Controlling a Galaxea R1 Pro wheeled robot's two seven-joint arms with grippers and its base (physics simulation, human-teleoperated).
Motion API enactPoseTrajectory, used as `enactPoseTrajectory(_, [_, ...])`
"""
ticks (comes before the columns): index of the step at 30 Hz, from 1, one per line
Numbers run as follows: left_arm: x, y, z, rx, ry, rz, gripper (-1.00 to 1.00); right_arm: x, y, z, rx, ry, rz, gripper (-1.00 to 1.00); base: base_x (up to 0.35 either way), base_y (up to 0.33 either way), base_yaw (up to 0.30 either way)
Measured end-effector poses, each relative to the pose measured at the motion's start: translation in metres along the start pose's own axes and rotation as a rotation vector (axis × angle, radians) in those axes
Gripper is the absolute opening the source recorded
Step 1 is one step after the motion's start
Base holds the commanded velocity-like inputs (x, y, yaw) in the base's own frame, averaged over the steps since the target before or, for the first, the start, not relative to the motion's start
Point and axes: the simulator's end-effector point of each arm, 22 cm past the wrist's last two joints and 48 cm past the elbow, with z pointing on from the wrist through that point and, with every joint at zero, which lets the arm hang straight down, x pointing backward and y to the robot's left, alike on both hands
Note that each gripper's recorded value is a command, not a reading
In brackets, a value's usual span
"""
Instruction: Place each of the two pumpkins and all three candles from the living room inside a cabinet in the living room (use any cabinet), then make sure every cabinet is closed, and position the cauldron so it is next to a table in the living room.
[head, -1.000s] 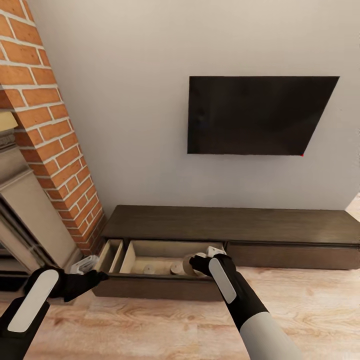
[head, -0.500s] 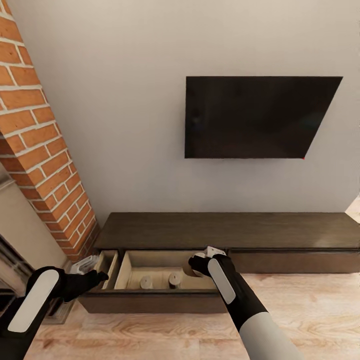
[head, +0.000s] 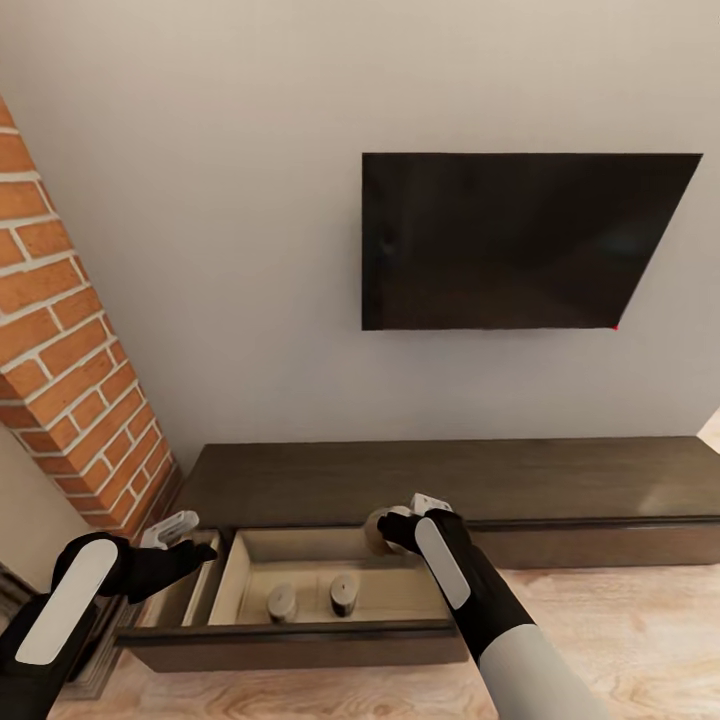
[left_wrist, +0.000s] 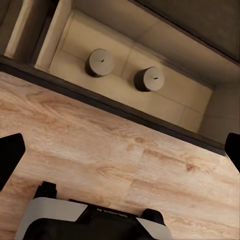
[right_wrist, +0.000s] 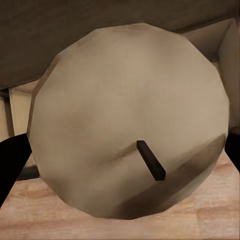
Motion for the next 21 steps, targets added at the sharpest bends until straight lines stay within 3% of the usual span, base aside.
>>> enactPoseTrajectory(11, [-0.0003, 0.0002, -0.0001, -0.001, -0.001, -0.001, 1.0, 0.0026, 0.008, -0.0007, -0.004, -0.003, -0.034, -1.0, 0.113, 0.0, 0.09])
enactPoseTrajectory(21, [0.0001, -0.0004, 0.0002, -0.001, -0.001, 0.0, 1.0, 0.003, 0.0092, -0.0008, -0.006, -0.003, -0.039, -1.0, 0.146, 0.0, 0.009])
